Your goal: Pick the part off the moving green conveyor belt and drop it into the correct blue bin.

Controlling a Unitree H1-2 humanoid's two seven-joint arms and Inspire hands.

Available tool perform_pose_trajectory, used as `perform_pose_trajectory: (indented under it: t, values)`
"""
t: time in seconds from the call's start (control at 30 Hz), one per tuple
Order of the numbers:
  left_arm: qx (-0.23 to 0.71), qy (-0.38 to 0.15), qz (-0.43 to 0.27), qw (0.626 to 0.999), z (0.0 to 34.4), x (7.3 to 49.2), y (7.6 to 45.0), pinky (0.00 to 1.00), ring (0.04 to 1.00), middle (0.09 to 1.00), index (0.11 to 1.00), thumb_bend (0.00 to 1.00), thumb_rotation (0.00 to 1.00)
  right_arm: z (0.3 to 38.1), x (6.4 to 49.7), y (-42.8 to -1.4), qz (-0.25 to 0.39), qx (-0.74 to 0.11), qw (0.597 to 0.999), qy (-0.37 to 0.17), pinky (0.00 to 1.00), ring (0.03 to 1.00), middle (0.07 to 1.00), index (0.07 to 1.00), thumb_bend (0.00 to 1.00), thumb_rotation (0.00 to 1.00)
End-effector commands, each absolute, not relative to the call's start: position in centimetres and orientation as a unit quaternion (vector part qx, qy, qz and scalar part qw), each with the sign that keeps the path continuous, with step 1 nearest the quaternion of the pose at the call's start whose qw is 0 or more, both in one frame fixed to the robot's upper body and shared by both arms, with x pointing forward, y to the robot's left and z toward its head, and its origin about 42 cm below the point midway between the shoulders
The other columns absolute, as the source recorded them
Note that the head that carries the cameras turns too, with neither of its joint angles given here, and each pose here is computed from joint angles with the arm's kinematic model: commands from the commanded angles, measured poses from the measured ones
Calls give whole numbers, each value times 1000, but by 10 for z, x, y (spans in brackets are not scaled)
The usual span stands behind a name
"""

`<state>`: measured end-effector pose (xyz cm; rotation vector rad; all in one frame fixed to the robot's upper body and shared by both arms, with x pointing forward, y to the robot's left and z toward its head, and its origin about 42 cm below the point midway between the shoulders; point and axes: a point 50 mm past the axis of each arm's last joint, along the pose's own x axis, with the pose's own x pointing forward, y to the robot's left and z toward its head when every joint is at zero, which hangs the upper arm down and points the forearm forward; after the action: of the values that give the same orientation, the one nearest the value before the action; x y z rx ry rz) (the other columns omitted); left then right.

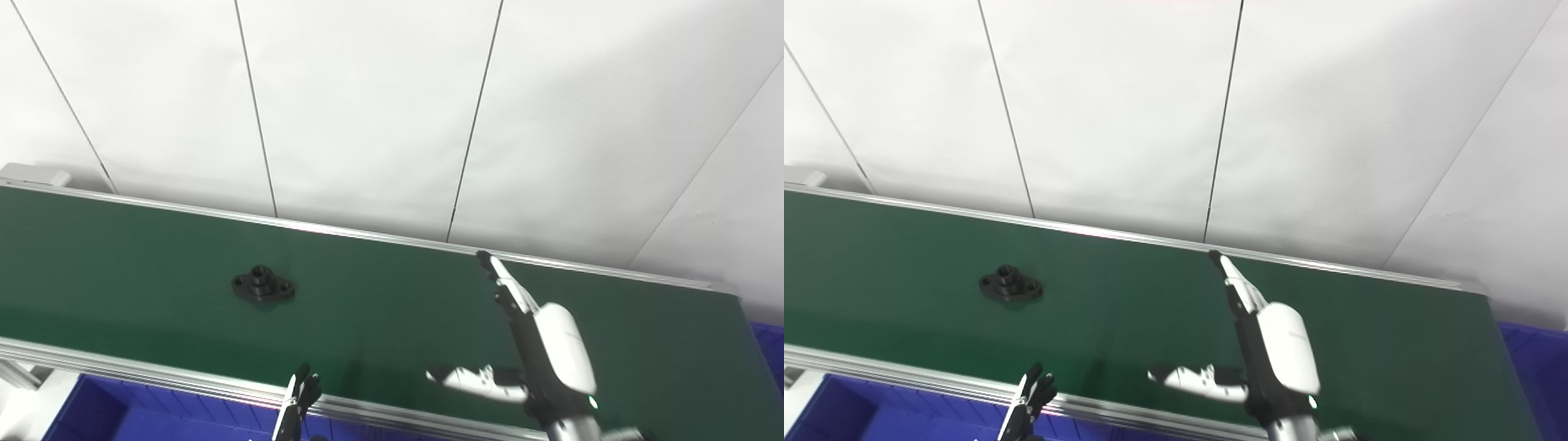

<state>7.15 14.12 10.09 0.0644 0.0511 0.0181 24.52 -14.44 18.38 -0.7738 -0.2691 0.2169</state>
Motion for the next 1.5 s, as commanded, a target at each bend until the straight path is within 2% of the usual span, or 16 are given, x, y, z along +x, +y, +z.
perform_pose_trajectory:
  t: [0.0, 0.13, 0.27, 0.43, 0.53, 0.83, 1.0, 1.17, 1.3, 1.47]
  values:
    - [-3, -2, 8, 1000, 110, 80, 113, 1000, 928, 964, 1000, 462, 999, 196, 258, -132, 101, -379, 908, -147, 749, 873, 902, 938, 928, 662]
    - [-6, -3, 4, 1000, 109, 80, 113, 1000, 925, 965, 1000, 461, 996, 196, 278, -113, 113, -404, 898, -134, 760, 882, 912, 947, 941, 690]
    - [-5, -1, -4, 1000, 109, 77, 112, 1000, 937, 968, 1000, 461, 994, 195, 295, -97, 119, -418, 892, -123, 719, 865, 901, 940, 947, 674]
    - [-12, 4, -7, 1000, 111, 76, 109, 1000, 963, 985, 1000, 461, 998, 191, 319, -81, 131, -438, 882, -114, 758, 857, 894, 931, 952, 671]
    - [-8, -1, -6, 1000, 111, 76, 106, 999, 947, 971, 1000, 438, 1000, 188, 332, -72, 136, -451, 874, -115, 747, 839, 883, 927, 962, 671]
    - [-9, -7, -1, 1000, 109, 74, 96, 927, 926, 942, 1000, 454, 1000, 185, 359, -43, 155, -502, 841, -128, 698, 816, 876, 926, 982, 660]
    - [-4, -7, -13, 1000, 111, 72, 93, 959, 938, 954, 1000, 467, 1000, 179, 373, -35, 166, -509, 836, -123, 664, 808, 869, 921, 983, 663]
    - [1, -5, -21, 1000, 113, 71, 91, 967, 943, 957, 1000, 523, 994, 173, 384, -26, 177, -505, 838, -109, 643, 792, 859, 908, 985, 646]
    - [3, -2, -30, 1000, 116, 70, 87, 988, 958, 960, 1000, 513, 980, 170, 391, -18, 187, -501, 839, -105, 658, 785, 854, 903, 987, 638]
    - [8, -7, -32, 999, 118, 68, 78, 954, 950, 959, 1000, 495, 979, 166, 397, -9, 202, -511, 829, -103, 649, 789, 852, 896, 979, 614]
